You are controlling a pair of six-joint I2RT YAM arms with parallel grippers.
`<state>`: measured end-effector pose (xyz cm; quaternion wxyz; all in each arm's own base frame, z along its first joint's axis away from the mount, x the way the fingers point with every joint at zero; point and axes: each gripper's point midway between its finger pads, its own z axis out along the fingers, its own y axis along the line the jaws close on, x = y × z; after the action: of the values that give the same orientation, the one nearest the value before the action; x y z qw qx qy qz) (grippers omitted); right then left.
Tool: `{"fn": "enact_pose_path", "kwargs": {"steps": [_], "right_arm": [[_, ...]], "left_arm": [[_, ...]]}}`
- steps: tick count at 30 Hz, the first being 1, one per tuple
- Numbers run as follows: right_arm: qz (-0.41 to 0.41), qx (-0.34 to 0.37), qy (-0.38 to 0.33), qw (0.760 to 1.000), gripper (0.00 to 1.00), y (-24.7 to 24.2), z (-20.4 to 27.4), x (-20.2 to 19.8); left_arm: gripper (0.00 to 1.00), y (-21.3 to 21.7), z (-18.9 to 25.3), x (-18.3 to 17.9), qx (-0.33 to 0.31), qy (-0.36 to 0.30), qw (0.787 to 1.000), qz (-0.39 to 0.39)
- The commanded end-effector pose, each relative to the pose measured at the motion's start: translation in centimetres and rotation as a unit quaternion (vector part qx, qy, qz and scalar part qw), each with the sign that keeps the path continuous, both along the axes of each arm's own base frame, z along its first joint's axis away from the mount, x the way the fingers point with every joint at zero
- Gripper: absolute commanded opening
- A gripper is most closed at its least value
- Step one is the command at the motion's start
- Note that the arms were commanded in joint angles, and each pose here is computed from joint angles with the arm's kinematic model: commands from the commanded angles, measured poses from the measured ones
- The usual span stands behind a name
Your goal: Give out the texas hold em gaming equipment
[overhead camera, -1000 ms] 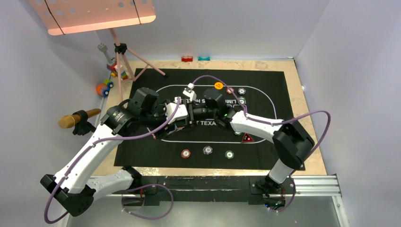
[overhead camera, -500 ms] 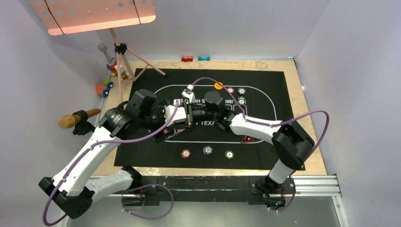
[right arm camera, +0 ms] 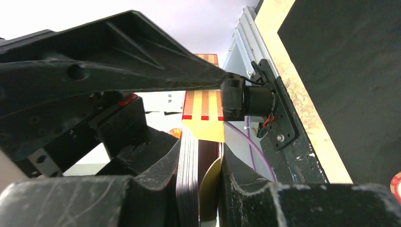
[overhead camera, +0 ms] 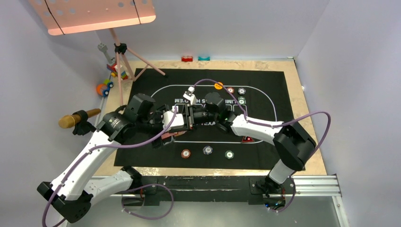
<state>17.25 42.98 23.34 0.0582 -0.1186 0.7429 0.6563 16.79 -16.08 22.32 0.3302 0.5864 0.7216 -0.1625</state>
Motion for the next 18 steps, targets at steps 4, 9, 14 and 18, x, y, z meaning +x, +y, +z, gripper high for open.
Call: {"fn": "enact_pose_path", "kwargs": {"steps": [4, 9, 14, 18], "right_arm": [[0.001, 0.049, -0.05, 0.998, 0.04, -0.6, 4.0, -0.7], [0.002, 0.046, -0.047, 0.998, 0.04, -0.6, 3.7, -0.7], [0.008, 0.029, -0.043, 0.999, 0.13, -0.9, 2.6, -0.9], [0.007, 0.014, -0.038, 0.999, 0.4, -1.3, 1.9, -0.7]], "left_arm": [[0.86, 0.1, -0.8, 0.1, 0.009, -0.01, 1.0, -0.018], [0.61, 0.0, -0.1, 1.0, 0.005, -0.027, 1.0, -0.005], [0.34, -0.2, 0.0, 0.7, -0.003, -0.021, 1.0, -0.004], [0.27, 0.0, -0.5, 0.3, -0.004, -0.011, 1.0, -0.002]]}}
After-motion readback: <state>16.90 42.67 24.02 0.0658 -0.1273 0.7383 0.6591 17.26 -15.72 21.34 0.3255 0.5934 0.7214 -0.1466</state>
